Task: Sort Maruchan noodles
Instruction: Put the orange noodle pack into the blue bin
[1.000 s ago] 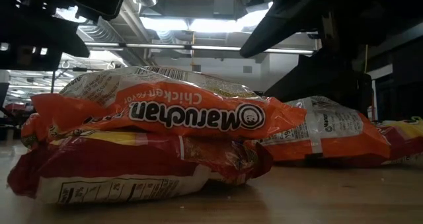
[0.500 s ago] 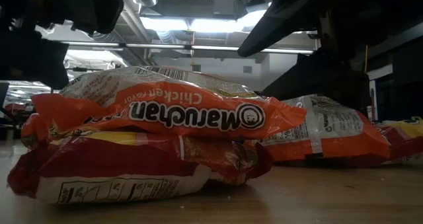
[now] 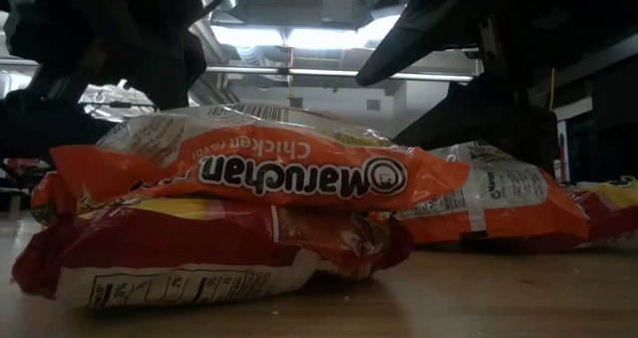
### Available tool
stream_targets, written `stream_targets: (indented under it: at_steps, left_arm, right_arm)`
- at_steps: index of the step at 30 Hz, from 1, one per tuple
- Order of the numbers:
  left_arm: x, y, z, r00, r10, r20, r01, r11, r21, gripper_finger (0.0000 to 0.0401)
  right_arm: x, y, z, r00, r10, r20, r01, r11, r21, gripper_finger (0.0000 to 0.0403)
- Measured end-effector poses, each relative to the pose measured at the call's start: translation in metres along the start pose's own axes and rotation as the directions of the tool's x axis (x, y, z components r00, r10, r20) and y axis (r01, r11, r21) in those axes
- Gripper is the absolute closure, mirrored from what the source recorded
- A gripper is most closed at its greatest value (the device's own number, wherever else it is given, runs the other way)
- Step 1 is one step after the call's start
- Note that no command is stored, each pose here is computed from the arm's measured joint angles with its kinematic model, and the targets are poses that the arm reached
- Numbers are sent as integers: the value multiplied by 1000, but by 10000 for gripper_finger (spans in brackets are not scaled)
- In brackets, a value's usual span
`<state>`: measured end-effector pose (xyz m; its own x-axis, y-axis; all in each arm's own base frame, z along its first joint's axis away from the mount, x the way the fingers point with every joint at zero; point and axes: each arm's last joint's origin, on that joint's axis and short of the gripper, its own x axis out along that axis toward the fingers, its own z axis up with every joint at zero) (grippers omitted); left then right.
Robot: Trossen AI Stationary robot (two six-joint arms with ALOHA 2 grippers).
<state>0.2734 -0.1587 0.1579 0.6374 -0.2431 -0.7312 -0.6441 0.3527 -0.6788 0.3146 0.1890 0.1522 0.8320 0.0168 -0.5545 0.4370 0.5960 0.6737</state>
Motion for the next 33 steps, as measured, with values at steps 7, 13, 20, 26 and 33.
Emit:
stream_targets:
  at_steps: [7,13,20,26,33]
  left_arm:
    - [0,-5,0,998,-54,21,54,999,-7,95]
    - [0,-5,1,998,-55,37,56,998,-7,95]
    - [0,-8,1,996,-78,48,79,997,-8,95]
    - [-1,-12,1,991,-125,42,125,992,-13,95]
    - [-1,-13,2,990,-130,53,131,991,-10,95]
  right_arm:
    - [2,-3,6,999,-24,40,24,1000,6,181]
    - [11,-4,2,1000,1,22,-1,1000,21,181]
    - [18,-2,-1,1000,12,-2,-12,1000,27,181]
    - [20,1,4,998,63,-10,-62,997,45,181]
    - [23,8,12,993,117,-24,-116,993,15,181]
